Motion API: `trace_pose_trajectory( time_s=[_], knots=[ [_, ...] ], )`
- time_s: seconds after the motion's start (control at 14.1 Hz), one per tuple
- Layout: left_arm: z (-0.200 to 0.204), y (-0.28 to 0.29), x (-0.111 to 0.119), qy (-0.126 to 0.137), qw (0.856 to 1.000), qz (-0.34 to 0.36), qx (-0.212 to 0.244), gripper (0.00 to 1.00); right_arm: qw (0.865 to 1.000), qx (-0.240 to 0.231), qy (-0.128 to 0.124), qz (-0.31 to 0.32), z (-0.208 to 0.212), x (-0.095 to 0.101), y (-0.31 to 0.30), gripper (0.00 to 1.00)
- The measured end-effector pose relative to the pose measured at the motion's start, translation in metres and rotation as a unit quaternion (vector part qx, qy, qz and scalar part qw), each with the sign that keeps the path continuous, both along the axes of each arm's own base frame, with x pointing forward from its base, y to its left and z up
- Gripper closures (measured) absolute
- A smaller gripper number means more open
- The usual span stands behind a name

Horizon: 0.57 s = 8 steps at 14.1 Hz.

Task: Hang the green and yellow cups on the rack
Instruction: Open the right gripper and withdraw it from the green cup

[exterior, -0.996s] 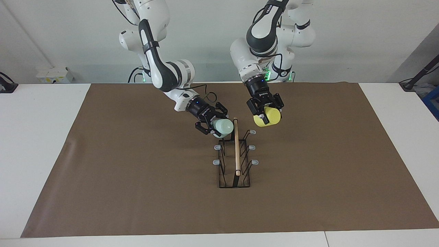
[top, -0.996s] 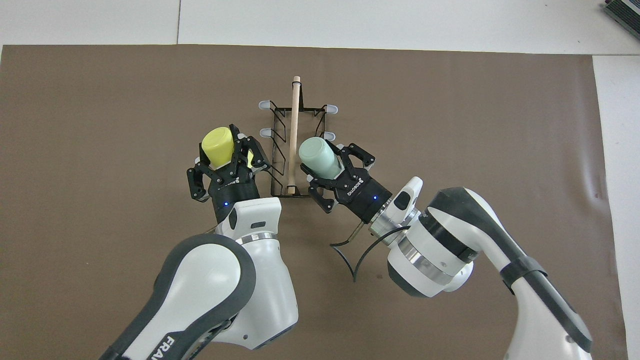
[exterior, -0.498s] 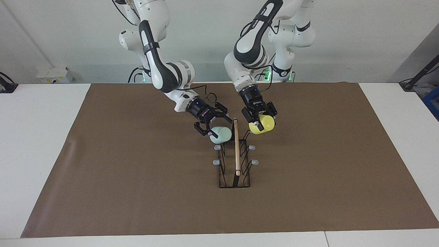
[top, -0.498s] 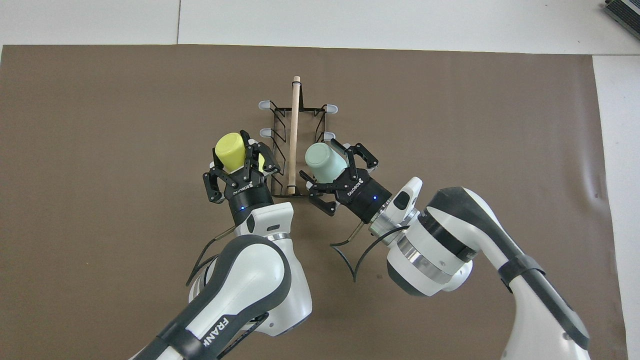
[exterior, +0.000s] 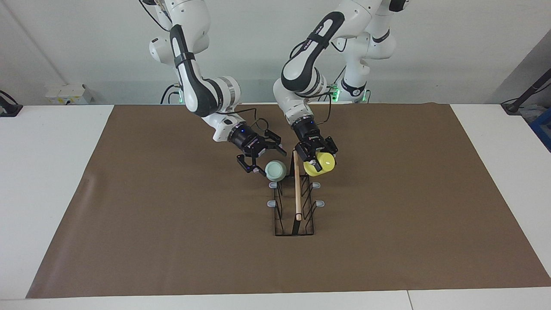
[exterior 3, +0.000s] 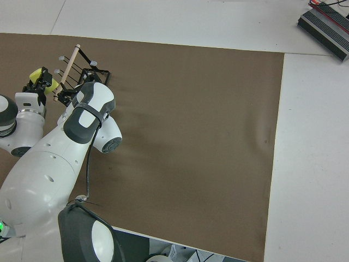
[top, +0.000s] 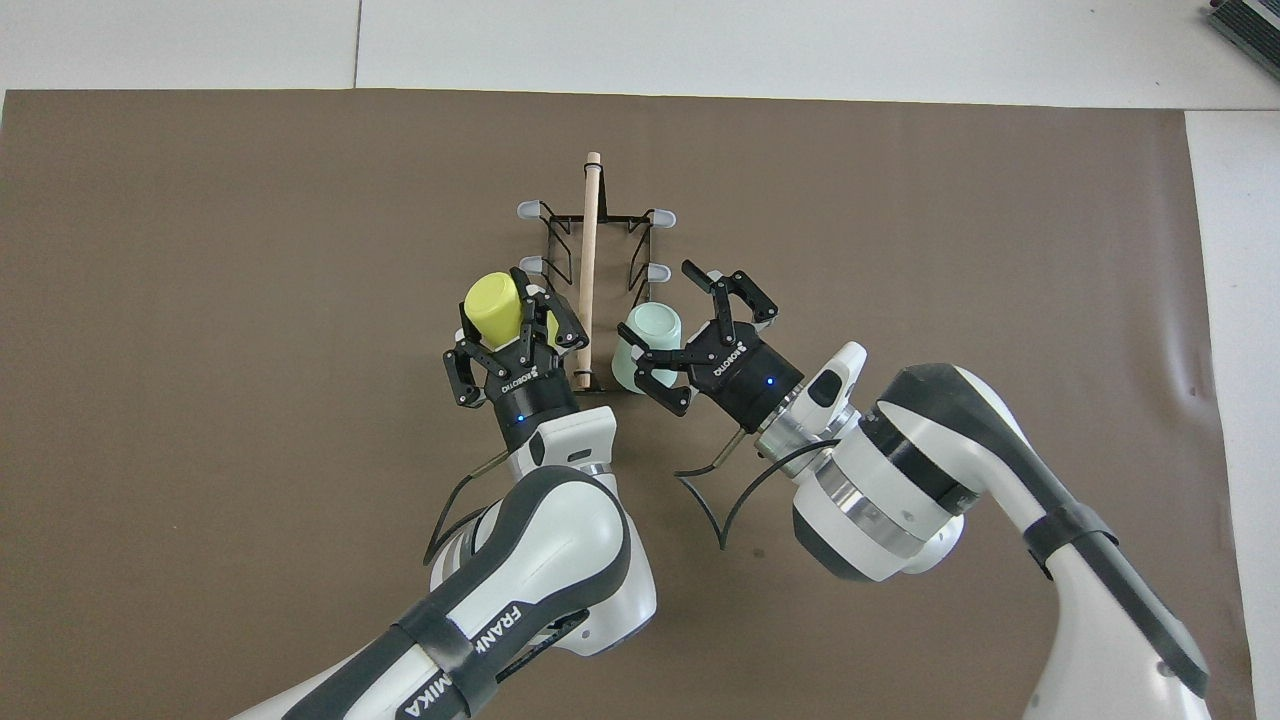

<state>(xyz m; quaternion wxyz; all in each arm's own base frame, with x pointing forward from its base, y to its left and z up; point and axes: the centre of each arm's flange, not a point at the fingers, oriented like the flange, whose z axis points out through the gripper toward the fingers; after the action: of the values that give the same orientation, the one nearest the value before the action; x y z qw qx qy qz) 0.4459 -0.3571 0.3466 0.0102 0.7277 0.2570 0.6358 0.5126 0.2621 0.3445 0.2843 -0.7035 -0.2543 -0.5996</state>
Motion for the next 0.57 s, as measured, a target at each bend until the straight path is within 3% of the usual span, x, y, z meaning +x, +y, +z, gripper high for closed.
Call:
trace_pose_trajectory(
  time_s=[0.57],
  knots=[
    [-0.013, -0.009, -0.009, 0.011, 1.0, -0.01, -0.006, 0.34, 0.998, -0.041, -0.038, -0.039, 0.04, 0.027, -0.075, 0.0]
  ],
)
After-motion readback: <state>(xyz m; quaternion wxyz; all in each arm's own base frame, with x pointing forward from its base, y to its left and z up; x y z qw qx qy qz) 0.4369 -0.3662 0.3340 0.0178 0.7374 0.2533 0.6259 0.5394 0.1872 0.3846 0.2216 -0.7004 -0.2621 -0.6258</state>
